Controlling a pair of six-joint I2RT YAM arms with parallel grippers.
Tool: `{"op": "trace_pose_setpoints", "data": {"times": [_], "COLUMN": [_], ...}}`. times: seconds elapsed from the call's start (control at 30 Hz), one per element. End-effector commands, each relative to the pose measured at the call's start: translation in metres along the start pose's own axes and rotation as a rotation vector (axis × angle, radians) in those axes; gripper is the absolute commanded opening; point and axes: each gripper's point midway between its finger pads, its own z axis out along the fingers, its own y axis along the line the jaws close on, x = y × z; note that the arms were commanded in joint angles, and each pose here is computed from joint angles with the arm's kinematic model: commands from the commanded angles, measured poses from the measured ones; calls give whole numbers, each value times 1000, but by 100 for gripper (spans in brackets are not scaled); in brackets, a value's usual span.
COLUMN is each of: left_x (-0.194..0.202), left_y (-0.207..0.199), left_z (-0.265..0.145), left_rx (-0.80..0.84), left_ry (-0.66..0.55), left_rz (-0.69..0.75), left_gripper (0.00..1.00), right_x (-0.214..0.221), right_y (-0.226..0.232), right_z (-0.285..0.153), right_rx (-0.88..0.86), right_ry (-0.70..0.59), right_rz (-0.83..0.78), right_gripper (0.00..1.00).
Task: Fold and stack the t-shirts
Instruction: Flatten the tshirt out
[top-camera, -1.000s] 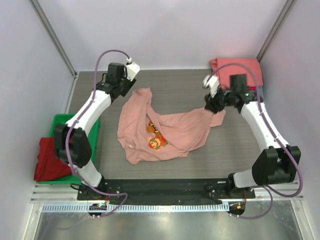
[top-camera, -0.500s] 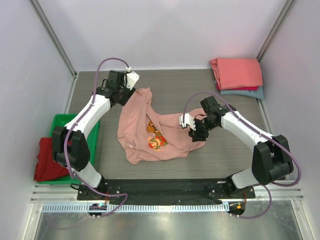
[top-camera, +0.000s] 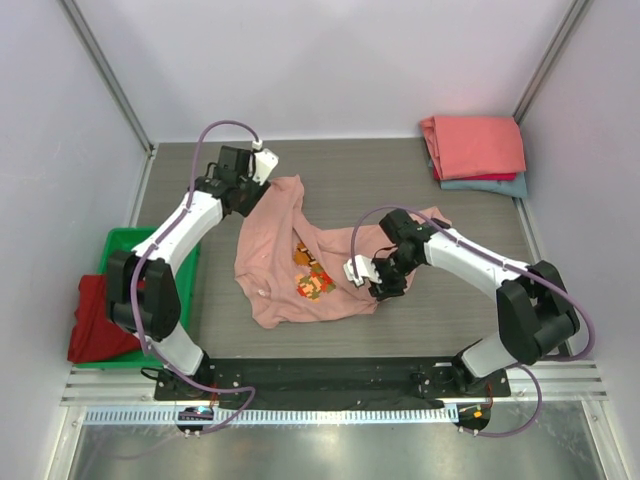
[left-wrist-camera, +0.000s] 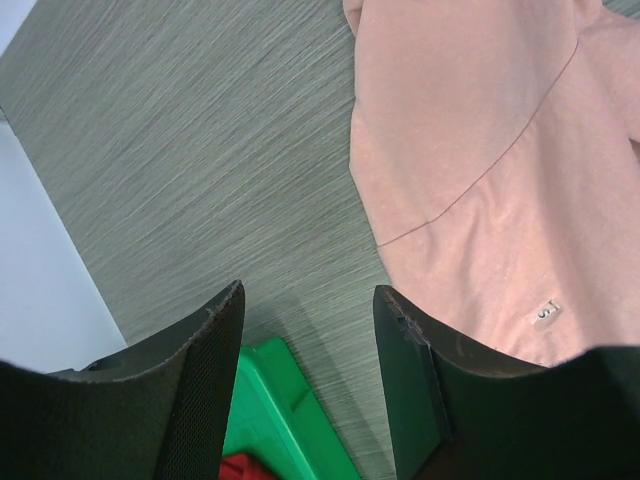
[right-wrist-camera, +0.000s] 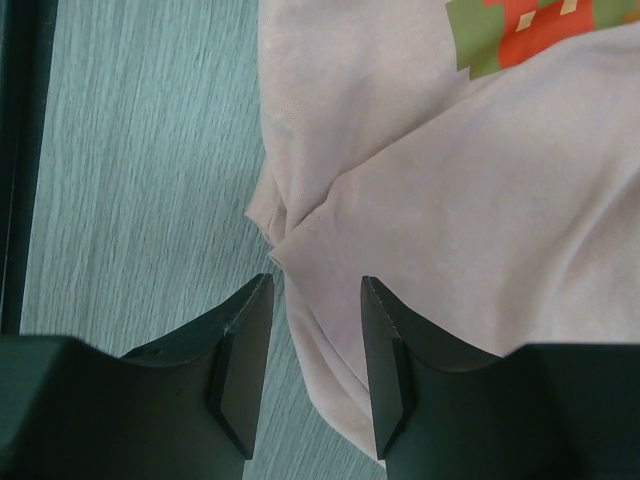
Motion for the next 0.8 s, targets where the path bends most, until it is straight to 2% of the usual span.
{"op": "trace_pose_setpoints", "data": {"times": [0.0, 0.37, 0.57, 0.77], "left_x": [-5, -8, -5, -5], "left_y": [6, 12, 14, 15], "left_z": [5, 11, 12, 14], "left_rx": [-28, -47, -53, -54], "left_ry": [-15, -13, -7, -7], "left_rz": [-5, -6, -8, -9], "left_gripper": [56, 56, 56, 56], "right_x": [-3, -2, -4, -4], "right_y": [-1, -4, -7, -6], "right_z": [3, 9, 11, 11], "right_rx": [-19, -49, -52, -53], "right_ry": [-6, -1, -10, -13], "right_rz": [-49, -64, -65, -66], "right_gripper": [46, 45, 40, 39]}}
